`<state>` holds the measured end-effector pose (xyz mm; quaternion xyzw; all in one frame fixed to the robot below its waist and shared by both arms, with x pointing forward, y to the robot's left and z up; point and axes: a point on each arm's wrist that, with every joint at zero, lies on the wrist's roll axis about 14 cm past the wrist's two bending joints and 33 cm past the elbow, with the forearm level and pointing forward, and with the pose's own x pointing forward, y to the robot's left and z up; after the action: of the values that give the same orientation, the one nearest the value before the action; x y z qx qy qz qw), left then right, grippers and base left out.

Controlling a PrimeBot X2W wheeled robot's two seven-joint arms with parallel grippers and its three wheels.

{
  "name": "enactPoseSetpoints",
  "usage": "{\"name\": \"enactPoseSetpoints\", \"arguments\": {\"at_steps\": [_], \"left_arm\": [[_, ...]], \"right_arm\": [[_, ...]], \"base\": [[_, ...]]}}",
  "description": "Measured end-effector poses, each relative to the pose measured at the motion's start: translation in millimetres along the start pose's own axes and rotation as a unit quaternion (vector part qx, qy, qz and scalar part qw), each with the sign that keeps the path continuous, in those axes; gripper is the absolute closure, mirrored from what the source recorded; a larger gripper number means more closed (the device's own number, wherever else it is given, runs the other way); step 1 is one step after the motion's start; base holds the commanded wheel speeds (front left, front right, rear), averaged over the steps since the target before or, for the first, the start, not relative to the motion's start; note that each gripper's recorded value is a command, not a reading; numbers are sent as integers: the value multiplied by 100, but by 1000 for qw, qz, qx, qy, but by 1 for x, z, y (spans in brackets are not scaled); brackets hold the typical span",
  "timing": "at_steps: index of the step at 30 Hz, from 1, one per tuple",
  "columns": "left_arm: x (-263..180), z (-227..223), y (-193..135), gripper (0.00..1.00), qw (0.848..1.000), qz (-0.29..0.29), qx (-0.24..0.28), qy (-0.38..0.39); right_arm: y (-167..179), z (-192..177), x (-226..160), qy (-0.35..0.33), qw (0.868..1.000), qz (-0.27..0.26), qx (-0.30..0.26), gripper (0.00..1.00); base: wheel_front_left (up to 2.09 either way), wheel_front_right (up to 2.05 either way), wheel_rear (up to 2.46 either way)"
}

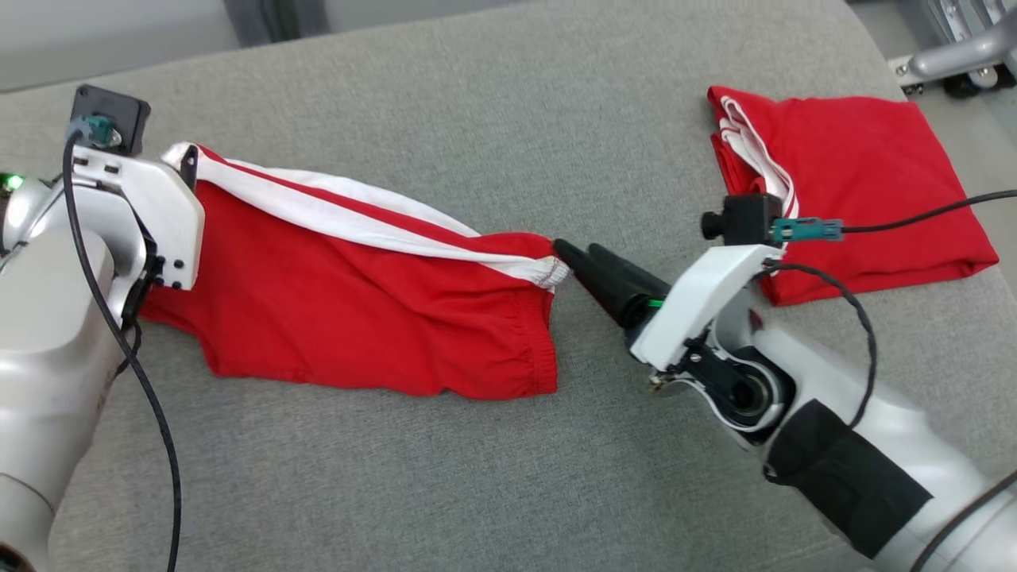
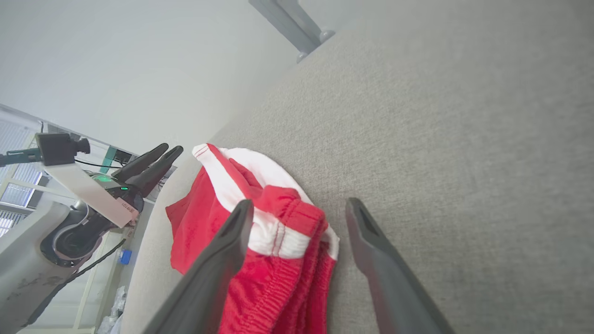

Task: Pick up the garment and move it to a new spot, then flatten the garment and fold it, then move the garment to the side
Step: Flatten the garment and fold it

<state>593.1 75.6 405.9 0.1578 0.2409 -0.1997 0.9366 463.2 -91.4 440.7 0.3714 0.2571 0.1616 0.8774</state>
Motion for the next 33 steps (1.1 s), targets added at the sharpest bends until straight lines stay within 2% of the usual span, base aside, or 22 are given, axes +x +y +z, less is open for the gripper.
{"name": "enactPoseSetpoints", "arguments": {"at_steps": [5,8,12,15,19,21,24,26,28,29,30,33], "left_arm": [[-22,15,8,0,999,14,-3,-34],[-36,33,14,0,997,23,-11,-75],[-57,50,17,0,991,35,-28,-127],[-75,58,19,0,985,44,-41,-163],[-101,58,22,0,976,64,-66,-197],[-114,56,19,0,972,70,-80,-210],[-143,71,20,0,958,86,-84,-259],[-165,70,27,0,948,110,-91,-284],[-183,54,21,0,945,118,-95,-291],[-191,47,19,0,943,125,-100,-293],[-200,42,16,0,941,130,-101,-297],[-228,22,12,0,933,162,-97,-306]], "right_arm": [[-1,15,-17,-26,999,-3,-43,0],[7,37,-26,-74,993,7,-89,0],[6,68,-41,-141,977,1,-158,0],[8,74,-47,-154,967,0,-205,0],[25,104,-61,-212,944,8,-251,0],[33,101,-67,-224,933,16,-283,0],[45,97,-77,-253,924,26,-287,0],[55,95,-84,-267,907,30,-323,0],[68,96,-92,-287,887,36,-361,0],[72,93,-95,-293,880,37,-371,0],[74,87,-96,-296,878,37,-375,0],[66,64,-99,-291,884,21,-365,0]], "base": [[0,0,0],[0,0,0],[0,0,0],[0,0,0],[0,0,0],[0,0,0],[0,0,0],[0,0,0],[0,0,0],[0,0,0],[0,0,0],[0,0,0]]}}
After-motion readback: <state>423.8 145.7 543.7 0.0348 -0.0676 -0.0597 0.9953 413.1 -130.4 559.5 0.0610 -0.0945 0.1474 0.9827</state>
